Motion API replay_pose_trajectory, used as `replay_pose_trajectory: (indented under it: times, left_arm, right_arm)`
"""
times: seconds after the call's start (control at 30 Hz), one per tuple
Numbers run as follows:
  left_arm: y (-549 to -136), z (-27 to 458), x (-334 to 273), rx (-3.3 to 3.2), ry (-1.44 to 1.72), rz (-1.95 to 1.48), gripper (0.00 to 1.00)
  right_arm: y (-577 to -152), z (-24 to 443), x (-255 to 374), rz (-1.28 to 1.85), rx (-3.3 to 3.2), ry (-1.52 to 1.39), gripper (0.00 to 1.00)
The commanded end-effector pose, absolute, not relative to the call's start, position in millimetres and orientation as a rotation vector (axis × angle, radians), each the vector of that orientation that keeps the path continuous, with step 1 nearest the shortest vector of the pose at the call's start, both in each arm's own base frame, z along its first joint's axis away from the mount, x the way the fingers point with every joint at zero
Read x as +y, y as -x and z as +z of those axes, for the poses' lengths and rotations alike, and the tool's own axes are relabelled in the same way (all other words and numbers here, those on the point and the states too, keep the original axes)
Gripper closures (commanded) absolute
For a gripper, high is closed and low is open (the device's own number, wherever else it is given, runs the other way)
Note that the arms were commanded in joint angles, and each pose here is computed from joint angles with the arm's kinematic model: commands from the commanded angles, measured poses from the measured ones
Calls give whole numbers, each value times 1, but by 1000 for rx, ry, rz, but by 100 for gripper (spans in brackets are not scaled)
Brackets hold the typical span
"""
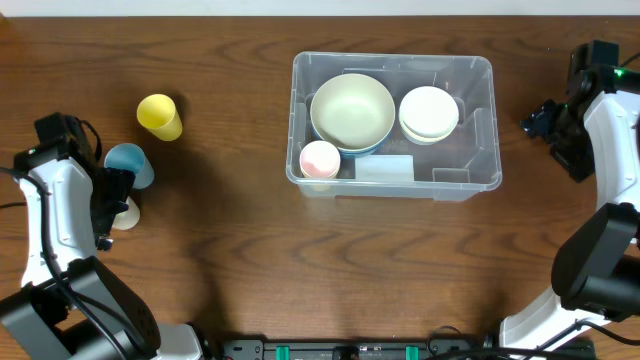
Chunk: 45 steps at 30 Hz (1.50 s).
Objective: Pack container
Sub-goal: 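Release the pink cup and move the left gripper to the cream cup, then grasp the cream cup rim with the left gripper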
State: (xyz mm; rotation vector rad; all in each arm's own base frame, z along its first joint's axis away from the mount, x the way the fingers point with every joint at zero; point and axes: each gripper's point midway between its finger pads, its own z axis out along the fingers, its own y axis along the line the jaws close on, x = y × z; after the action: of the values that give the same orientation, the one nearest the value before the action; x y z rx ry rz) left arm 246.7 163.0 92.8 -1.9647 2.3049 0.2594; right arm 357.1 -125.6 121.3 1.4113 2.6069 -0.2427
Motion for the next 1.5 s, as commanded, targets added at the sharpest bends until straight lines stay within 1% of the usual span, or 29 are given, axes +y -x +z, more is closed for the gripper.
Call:
replay_pose_trajectory:
  times: [0.0,0.13,0.8,0.9,0.97,1.07,1.1,1.17,1.2,1.27,1.47]
  left_arm:
    - [-246,89,165,2288,1984,267,2]
    - [-251,86,168,2271,1985,261,2]
    - [-249,46,174,2316,2083,307,1]
    - [-248,43,174,2326,2089,313,10]
    - [-247,43,173,2330,2092,315,22]
    - [-245,43,172,2338,2097,320,45]
    - [-245,43,172,2339,2098,320,56]
    - [-244,43,172,2342,2099,321,73]
    - [-244,43,171,2342,2100,322,79]
    - [-243,43,171,2347,2103,324,94]
    - [-230,45,164,2395,2132,353,94]
  right_arm:
    - [-355,125,-129,-252,2579,-1437,1]
    - [-355,125,-129,-252,2579,-1436,1]
    - [-355,125,-129,-252,2579,-1437,1]
    - [-355,125,-129,-252,2579,-1437,1]
    - [-355,125,-129,-252,2579,-1437,1]
    - [-355,125,-129,-252,2579,-1437,1]
    - [-355,125,-129,-252,2579,-1437,1]
    - [-355,125,-129,-252,2579,-1437,1]
    - [-355,125,-129,-252,2579,-1437,1]
    - [-355,125,-129,-252,2579,-1437,1]
    - [-355,125,-129,-252,2579,-1437,1]
